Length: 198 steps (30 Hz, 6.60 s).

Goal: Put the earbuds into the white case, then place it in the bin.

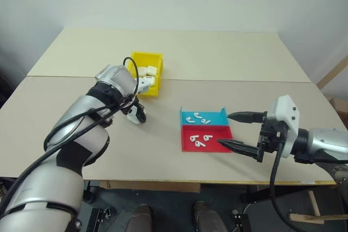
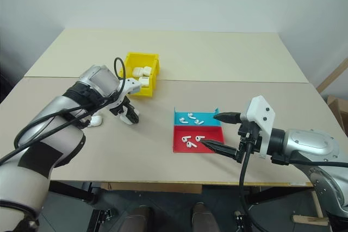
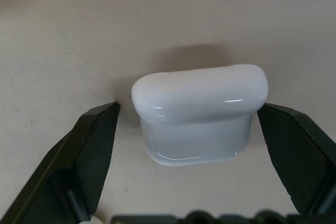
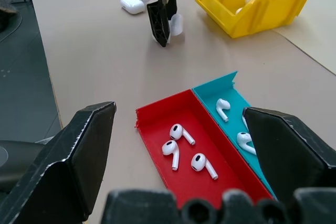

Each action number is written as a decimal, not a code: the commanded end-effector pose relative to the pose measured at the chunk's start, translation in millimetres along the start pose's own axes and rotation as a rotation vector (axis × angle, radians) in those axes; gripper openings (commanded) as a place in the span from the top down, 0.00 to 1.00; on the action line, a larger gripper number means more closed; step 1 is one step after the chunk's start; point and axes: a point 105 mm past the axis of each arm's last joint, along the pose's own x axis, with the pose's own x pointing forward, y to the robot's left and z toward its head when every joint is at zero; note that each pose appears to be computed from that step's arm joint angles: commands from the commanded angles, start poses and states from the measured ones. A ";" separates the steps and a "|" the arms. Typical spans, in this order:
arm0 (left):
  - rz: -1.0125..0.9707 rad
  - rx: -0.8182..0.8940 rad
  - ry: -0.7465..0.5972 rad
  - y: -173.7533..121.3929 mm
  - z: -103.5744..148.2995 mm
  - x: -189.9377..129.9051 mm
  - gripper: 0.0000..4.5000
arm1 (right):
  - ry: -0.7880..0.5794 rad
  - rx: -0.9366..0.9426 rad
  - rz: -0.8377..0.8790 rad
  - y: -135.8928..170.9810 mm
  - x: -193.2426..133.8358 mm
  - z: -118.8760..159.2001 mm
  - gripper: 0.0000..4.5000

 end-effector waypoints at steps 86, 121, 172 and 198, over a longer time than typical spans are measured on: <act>-0.866 0.829 -1.374 -125.5 -60.6 -118.4 0.38 | 0.743 -0.461 0.331 -32.2 91.5 -44.3 0.58; -0.823 0.796 -1.411 -117.8 -54.3 -122.5 0.38 | 0.320 -0.183 0.168 -47.0 79.8 28.9 0.86; -0.841 0.707 -1.441 -106.7 -26.1 -128.5 0.38 | -0.452 -0.060 0.159 26.5 80.1 98.3 0.01; -0.747 0.696 -1.422 -98.7 -44.3 -125.6 0.38 | 0.659 -0.640 0.475 -100.2 114.6 13.2 0.53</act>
